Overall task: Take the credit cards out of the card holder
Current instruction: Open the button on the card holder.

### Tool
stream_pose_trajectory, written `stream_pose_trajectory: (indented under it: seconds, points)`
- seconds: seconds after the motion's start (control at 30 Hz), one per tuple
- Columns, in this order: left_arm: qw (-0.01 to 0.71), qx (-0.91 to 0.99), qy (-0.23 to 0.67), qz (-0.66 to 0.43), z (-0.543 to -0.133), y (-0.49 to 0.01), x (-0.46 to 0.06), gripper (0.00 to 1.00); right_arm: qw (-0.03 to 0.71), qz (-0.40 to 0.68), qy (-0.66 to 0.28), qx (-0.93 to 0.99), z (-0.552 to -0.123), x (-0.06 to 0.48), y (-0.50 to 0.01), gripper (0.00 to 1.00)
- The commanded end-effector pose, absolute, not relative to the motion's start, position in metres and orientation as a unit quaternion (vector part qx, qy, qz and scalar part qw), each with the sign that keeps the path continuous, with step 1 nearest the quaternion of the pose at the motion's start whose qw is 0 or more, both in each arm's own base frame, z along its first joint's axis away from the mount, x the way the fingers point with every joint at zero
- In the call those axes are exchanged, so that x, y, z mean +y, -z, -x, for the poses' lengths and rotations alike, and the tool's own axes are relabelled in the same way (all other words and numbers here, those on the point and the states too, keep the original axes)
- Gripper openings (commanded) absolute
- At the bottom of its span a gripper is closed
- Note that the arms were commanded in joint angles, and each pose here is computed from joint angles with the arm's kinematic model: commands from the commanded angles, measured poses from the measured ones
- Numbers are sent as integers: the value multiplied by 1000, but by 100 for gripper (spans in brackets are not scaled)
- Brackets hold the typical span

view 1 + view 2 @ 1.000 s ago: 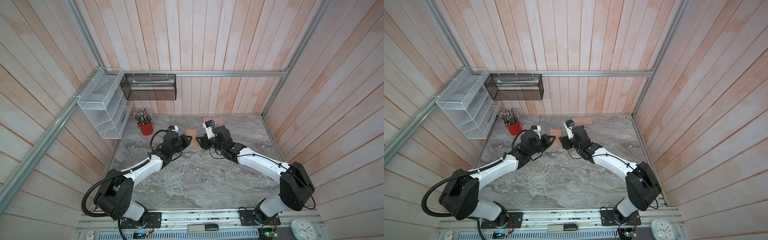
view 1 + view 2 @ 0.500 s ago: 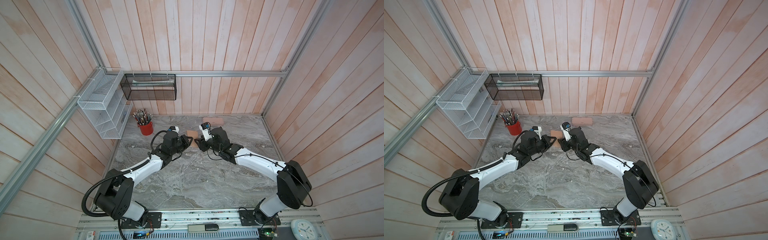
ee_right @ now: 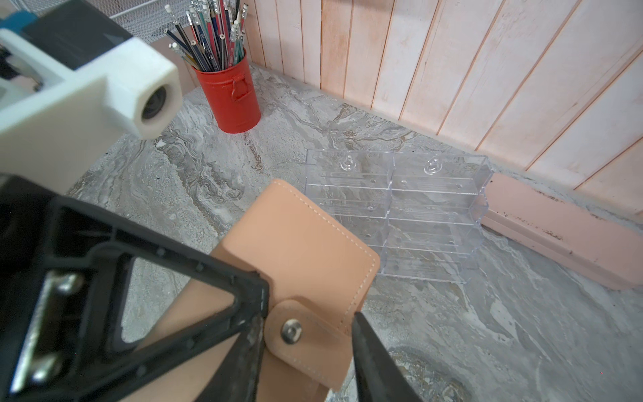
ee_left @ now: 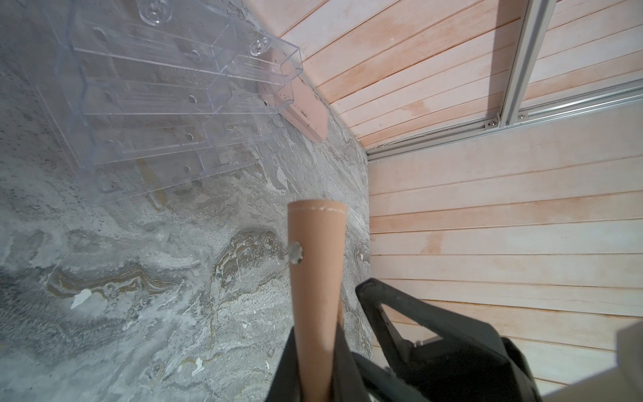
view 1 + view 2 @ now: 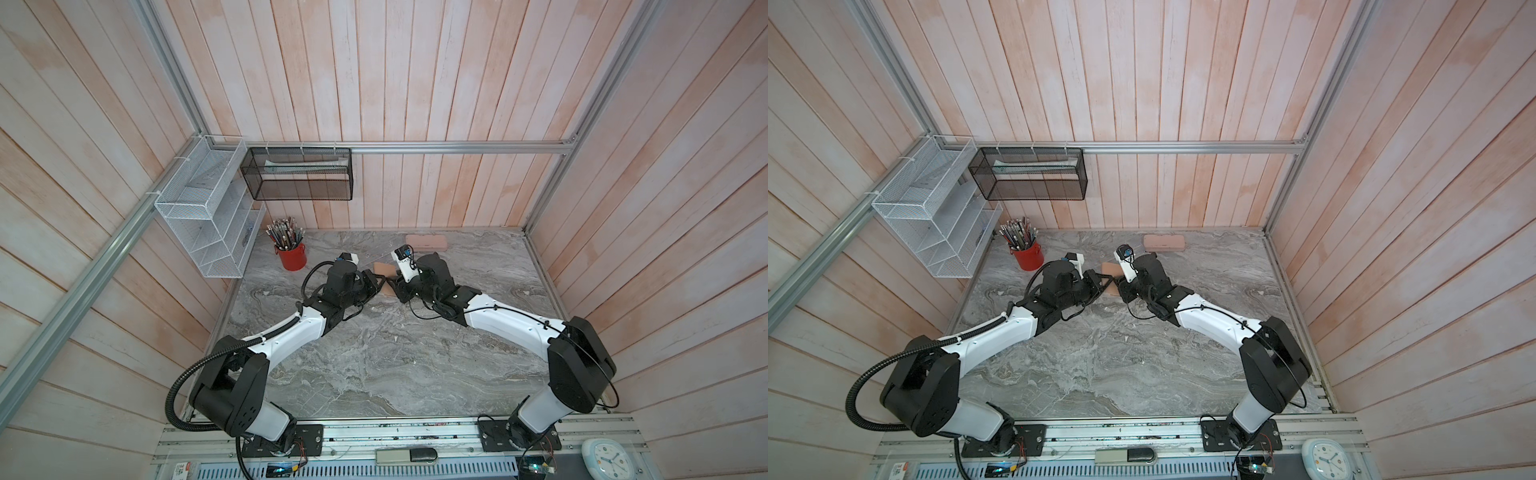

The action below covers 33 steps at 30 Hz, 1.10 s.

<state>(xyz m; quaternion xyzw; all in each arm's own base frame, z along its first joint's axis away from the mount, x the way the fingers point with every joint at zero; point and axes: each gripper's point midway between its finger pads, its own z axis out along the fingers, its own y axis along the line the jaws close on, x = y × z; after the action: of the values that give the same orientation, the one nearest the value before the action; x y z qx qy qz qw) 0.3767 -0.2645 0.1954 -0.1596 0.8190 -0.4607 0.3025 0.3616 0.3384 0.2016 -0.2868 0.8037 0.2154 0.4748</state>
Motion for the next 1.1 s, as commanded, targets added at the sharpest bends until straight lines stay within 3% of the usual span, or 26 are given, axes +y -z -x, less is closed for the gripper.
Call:
stream_pose_trajectory:
  seconds: [0.0,0.4,0.73,1.07]
  points:
    - [319,780,530,99,-372,-254,-290,0,444,304,-189,821,-358,339,-175,37]
    - [319,776,536,97,-371,-266,-291,0,448,291,-152,832,-366,331,-171,11]
    - [321,776,534,103,-370,-271,-288,0,460,269,-119,837,-373,320,-173,0]
    - [328,779,523,110,-370,-269,-282,0,464,256,-113,841,-377,311,-175,0]
